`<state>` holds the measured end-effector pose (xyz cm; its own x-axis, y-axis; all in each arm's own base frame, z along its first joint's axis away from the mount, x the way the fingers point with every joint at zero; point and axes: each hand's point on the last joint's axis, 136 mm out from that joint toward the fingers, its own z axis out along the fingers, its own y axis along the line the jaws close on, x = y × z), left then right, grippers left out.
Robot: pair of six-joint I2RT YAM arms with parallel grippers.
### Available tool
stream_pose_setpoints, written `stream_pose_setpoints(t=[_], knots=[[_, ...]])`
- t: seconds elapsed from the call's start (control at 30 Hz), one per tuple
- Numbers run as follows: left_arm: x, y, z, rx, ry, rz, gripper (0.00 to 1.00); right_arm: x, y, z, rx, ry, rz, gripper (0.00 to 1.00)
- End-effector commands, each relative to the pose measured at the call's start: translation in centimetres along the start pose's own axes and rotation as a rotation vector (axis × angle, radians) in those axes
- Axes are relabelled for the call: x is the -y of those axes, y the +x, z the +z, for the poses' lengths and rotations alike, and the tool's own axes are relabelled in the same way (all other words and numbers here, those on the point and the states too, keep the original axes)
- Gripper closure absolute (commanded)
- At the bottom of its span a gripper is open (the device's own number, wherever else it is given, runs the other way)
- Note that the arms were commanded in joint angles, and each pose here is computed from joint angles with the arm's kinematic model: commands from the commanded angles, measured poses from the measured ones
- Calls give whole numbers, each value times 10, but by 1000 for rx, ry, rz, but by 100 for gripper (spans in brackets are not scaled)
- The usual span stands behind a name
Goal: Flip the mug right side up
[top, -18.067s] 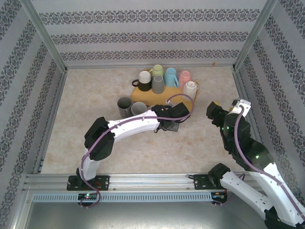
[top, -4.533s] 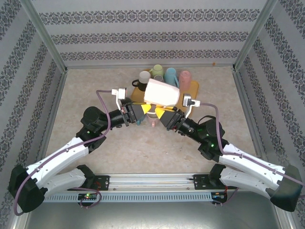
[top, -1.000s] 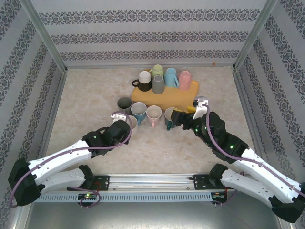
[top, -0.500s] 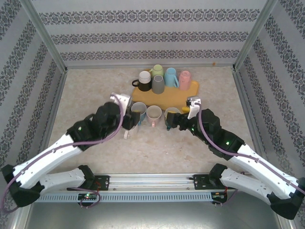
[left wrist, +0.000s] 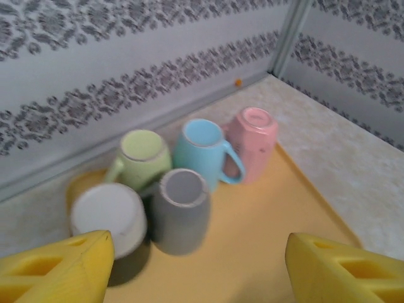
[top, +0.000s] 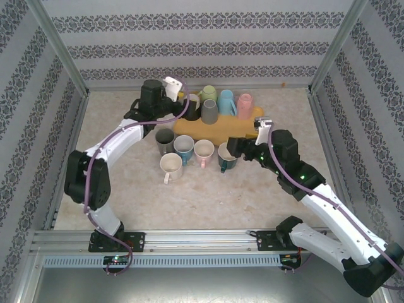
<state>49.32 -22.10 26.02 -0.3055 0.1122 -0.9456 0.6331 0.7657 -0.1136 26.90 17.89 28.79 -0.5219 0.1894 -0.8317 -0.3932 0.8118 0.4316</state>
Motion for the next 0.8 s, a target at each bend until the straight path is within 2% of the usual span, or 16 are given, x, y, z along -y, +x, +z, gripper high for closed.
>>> stream_pose_setpoints(t=[0.0, 0.13, 0.27, 0.37, 0.47, 0.53, 0.63, 0.7, 0.77], knots=[[-22, -44, 1, 230, 92, 138, 27, -6, -5, 0, 10, -43, -1, 19], [-70, -23, 11, 229, 123, 103, 30, -7, -4, 5, -9, -59, -3, 19], [-110, 9, 11, 144, 100, 88, 29, -9, -2, 11, -32, -74, 3, 18], [-124, 33, 24, 59, 82, 60, 25, -9, 2, 19, -46, -84, 15, 18], [-154, 50, 40, -9, -18, -86, 23, -7, 5, 27, -62, -85, 20, 18], [-175, 62, 48, -68, -111, -164, 29, -5, 6, 32, -68, -81, 25, 18], [-184, 79, 64, -184, -165, -221, 36, -5, 5, 35, -68, -80, 28, 18], [-182, 88, 74, -258, -175, -230, 37, -4, 6, 37, -71, -79, 27, 18], [-180, 93, 79, -273, -183, -243, 37, -3, 6, 38, -76, -77, 27, 18]])
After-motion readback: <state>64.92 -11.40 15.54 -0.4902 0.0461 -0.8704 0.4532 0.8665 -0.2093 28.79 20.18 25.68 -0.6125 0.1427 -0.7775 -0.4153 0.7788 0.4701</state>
